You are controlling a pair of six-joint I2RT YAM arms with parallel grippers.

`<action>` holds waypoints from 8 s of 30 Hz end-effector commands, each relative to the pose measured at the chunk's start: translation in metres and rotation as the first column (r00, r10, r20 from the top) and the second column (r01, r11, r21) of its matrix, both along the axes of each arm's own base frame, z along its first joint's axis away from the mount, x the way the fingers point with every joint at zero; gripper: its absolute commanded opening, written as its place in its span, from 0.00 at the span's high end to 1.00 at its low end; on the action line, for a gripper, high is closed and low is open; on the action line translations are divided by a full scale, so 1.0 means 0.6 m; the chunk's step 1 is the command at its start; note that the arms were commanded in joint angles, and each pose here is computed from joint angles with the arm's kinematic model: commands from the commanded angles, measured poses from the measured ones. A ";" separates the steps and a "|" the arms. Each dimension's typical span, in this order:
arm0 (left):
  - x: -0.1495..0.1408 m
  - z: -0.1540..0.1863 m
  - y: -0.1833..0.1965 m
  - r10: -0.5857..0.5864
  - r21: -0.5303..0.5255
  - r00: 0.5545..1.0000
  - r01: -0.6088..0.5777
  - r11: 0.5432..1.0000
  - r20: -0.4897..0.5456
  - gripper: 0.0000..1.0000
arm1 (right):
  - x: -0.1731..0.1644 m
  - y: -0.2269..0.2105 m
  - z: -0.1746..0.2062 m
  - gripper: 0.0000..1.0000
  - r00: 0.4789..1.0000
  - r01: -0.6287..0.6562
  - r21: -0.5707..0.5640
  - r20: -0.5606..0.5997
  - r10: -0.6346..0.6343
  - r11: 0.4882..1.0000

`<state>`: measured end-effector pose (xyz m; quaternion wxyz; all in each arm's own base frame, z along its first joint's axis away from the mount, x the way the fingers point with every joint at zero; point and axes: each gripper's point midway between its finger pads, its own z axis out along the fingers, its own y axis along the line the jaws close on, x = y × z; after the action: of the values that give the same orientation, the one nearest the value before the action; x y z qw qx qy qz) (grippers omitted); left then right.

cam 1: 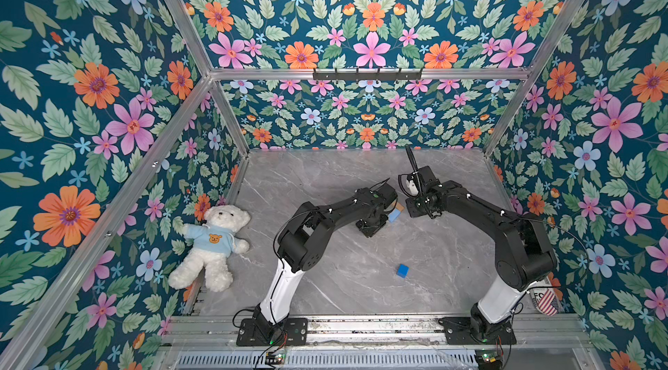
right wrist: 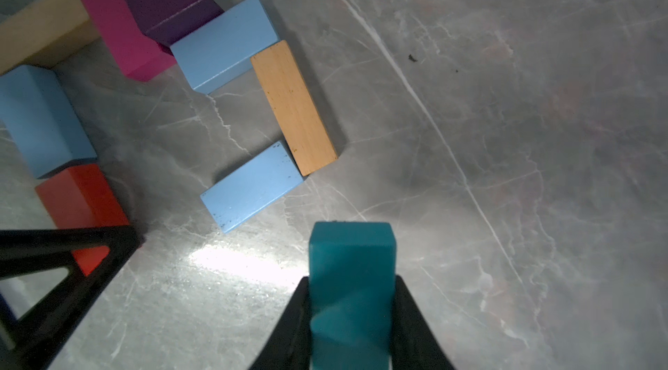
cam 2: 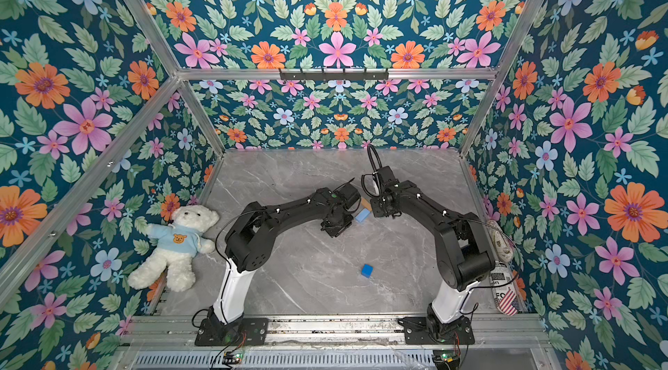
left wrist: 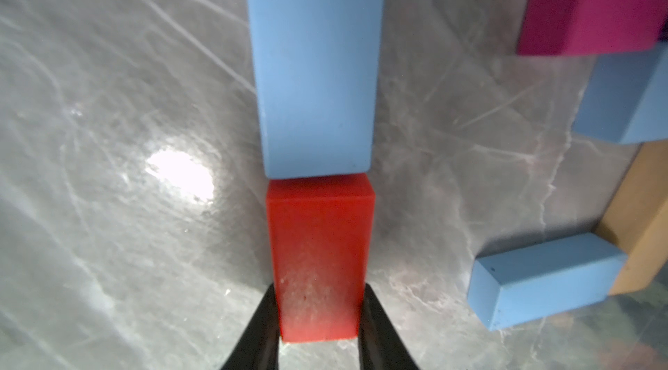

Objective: Assemble a heart with building blocks
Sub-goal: Assemble the building block at the center of the board, then pick up the building block from the center of the board.

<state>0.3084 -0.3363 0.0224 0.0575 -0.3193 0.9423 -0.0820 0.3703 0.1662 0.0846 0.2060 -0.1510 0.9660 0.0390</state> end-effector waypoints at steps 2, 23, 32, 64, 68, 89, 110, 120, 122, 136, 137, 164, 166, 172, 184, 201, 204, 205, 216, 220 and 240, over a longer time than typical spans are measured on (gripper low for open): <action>-0.007 -0.010 0.025 0.007 0.063 1.000 -0.006 0.998 -0.015 0.65 | -0.001 0.002 -0.001 1.00 1.000 0.004 0.004 -0.008 -0.004 1.000; 0.008 0.021 0.029 -0.045 0.090 0.998 0.041 0.995 0.038 0.19 | 0.004 -0.001 0.009 1.00 0.999 0.036 0.007 0.005 -0.036 0.999; 0.061 0.147 0.037 -0.167 0.132 0.944 0.134 0.982 0.284 0.13 | -0.013 -0.002 0.075 1.00 0.939 0.335 0.231 -0.006 -0.343 0.914; 0.078 0.196 0.225 -0.139 0.183 0.908 0.070 0.981 0.395 0.11 | -0.116 0.154 -0.083 1.00 0.696 0.703 0.089 -0.291 -0.656 0.706; 0.082 0.195 0.229 -0.139 0.181 0.908 0.071 0.981 0.396 0.10 | -0.107 0.159 -0.088 1.00 0.695 0.703 0.082 -0.286 -0.659 0.706; 0.097 0.188 0.243 -0.139 0.172 0.910 0.076 0.982 0.390 0.10 | -0.091 0.181 -0.114 1.00 0.683 0.708 0.049 -0.303 -0.665 0.705; 0.104 0.175 0.248 -0.135 0.153 0.914 0.081 0.985 0.382 0.10 | -0.084 0.159 -0.116 1.00 0.629 0.759 0.019 -0.278 -0.726 0.651; 0.106 0.174 0.253 -0.130 0.148 0.915 0.079 0.986 0.382 0.10 | -0.084 0.159 -0.125 1.00 0.612 0.772 0.012 -0.287 -0.737 0.636; 0.107 0.176 0.254 -0.128 0.144 0.914 0.077 0.987 0.386 0.10 | -0.081 0.158 -0.125 1.00 0.610 0.773 0.007 -0.280 -0.741 0.634; 0.112 0.170 0.256 -0.128 0.134 0.915 0.082 0.988 0.382 0.10 | -0.073 0.151 -0.122 1.00 0.597 0.786 -0.002 -0.256 -0.760 0.618; 0.112 0.169 0.256 -0.128 0.133 0.916 0.083 0.988 0.380 0.10 | -0.073 0.153 -0.122 1.00 0.598 0.786 0.002 -0.258 -0.759 0.618; 0.113 0.164 0.269 -0.123 0.123 0.917 0.081 0.989 0.379 0.10 | -0.076 0.155 -0.142 0.70 0.570 0.798 -0.020 -0.297 -0.766 0.602; 0.112 0.163 0.270 -0.122 0.122 0.918 0.081 0.989 0.378 0.10 | -0.076 0.156 -0.143 0.66 0.570 0.798 -0.018 -0.301 -0.764 0.603; 0.111 0.164 0.272 -0.122 0.122 0.917 0.081 0.989 0.381 0.10 | -0.074 0.162 -0.142 0.57 0.578 0.794 -0.002 -0.312 -0.754 0.609; 0.109 0.165 0.272 -0.123 0.119 0.915 0.082 0.989 0.385 0.10 | -0.069 0.168 -0.133 0.41 0.594 0.786 0.032 -0.318 -0.739 0.618; 0.110 0.182 0.281 -0.123 0.138 0.904 0.072 0.988 0.410 0.10 | -0.080 0.115 0.066 0.29 0.737 0.675 0.222 -0.154 -0.658 0.704; 0.108 0.182 0.284 -0.122 0.143 0.904 0.068 0.987 0.411 0.10 | -0.126 0.117 0.082 0.29 0.888 0.459 0.292 -0.133 -0.439 0.839; 0.107 0.179 0.285 -0.123 0.145 0.905 0.069 0.987 0.408 0.10 | -0.153 0.111 0.068 0.29 0.926 0.377 0.272 -0.135 -0.353 0.885; 0.102 0.165 0.288 -0.115 0.146 0.912 0.061 0.987 0.394 0.10 | -0.329 0.037 -0.046 0.38 0.923 0.288 0.167 -0.309 -0.227 0.943; 0.096 0.163 0.292 -0.114 0.150 0.916 0.059 0.987 0.384 0.10 | -0.335 0.050 -0.053 0.40 0.925 0.259 0.172 -0.327 -0.193 0.951; 0.080 0.151 0.300 -0.103 0.147 0.921 0.050 0.988 0.376 0.10 | -0.359 0.077 -0.078 0.49 0.908 0.246 0.104 -0.374 -0.191 0.964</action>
<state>0.3552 -0.1563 0.1118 0.2563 -0.2553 0.9287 -0.0815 0.1524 0.2106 0.0385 0.0357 -0.0340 0.9918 0.1176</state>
